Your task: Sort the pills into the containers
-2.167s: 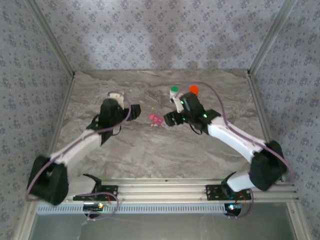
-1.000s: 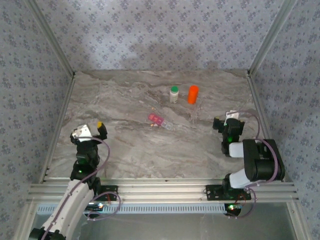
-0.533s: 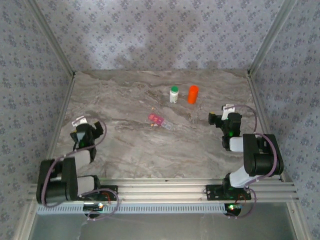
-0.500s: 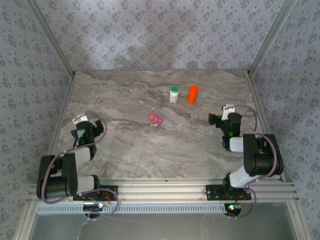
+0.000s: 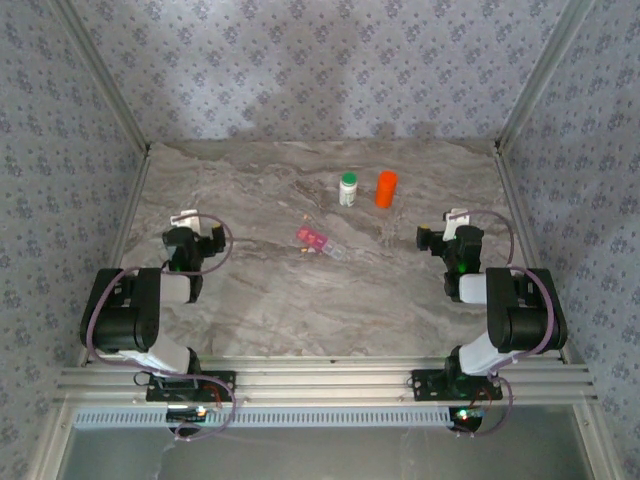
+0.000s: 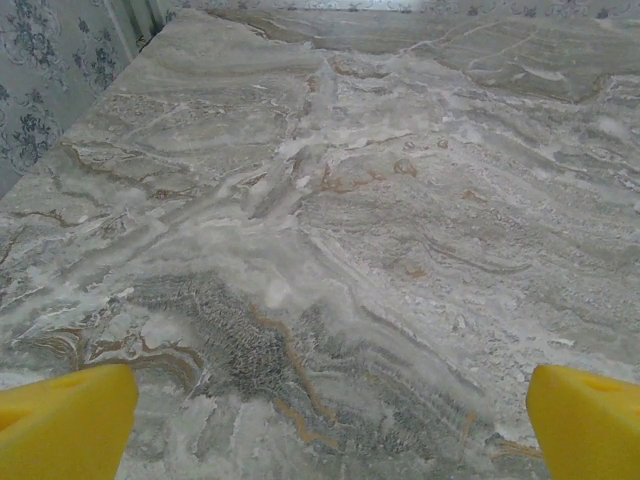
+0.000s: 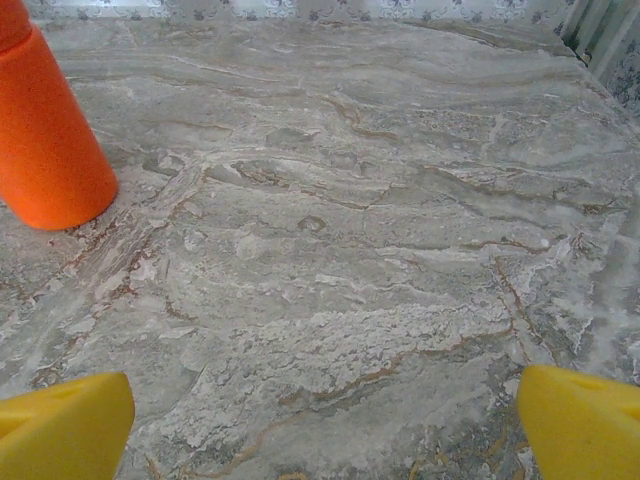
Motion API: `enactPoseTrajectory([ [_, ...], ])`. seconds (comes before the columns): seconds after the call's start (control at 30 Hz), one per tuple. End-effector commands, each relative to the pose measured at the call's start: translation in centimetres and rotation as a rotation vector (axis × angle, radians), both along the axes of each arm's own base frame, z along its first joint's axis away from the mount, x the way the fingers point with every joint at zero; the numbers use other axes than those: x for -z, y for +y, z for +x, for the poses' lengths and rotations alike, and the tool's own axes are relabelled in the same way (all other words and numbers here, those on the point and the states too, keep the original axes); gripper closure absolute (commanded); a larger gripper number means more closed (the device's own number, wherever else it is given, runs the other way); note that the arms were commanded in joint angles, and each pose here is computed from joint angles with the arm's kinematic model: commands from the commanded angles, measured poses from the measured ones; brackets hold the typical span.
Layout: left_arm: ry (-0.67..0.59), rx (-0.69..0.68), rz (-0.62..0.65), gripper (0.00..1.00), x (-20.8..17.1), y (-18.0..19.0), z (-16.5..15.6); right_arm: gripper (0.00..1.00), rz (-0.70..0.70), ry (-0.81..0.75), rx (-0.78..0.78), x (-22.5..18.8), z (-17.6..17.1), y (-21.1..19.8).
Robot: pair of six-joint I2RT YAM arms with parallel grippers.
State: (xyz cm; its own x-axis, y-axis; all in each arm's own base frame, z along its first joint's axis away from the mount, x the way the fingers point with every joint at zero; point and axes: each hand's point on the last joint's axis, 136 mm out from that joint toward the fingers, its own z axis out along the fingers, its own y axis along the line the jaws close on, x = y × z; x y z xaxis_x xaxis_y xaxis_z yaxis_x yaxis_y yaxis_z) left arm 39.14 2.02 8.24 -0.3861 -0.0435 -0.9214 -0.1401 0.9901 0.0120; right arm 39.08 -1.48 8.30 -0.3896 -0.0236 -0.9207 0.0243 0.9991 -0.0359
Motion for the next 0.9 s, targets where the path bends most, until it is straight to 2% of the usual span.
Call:
enactPoseTrajectory([
  [0.0,-0.012,0.028,0.004,0.01,-0.69,-0.13,0.49,0.0,0.014,0.001,-0.003,-0.16,0.06,0.03],
  [0.87,-0.012,0.033,-0.002,0.01,-0.73,-0.16,0.56,0.0,0.015,0.002,-0.003,-0.12,0.05,-0.02],
])
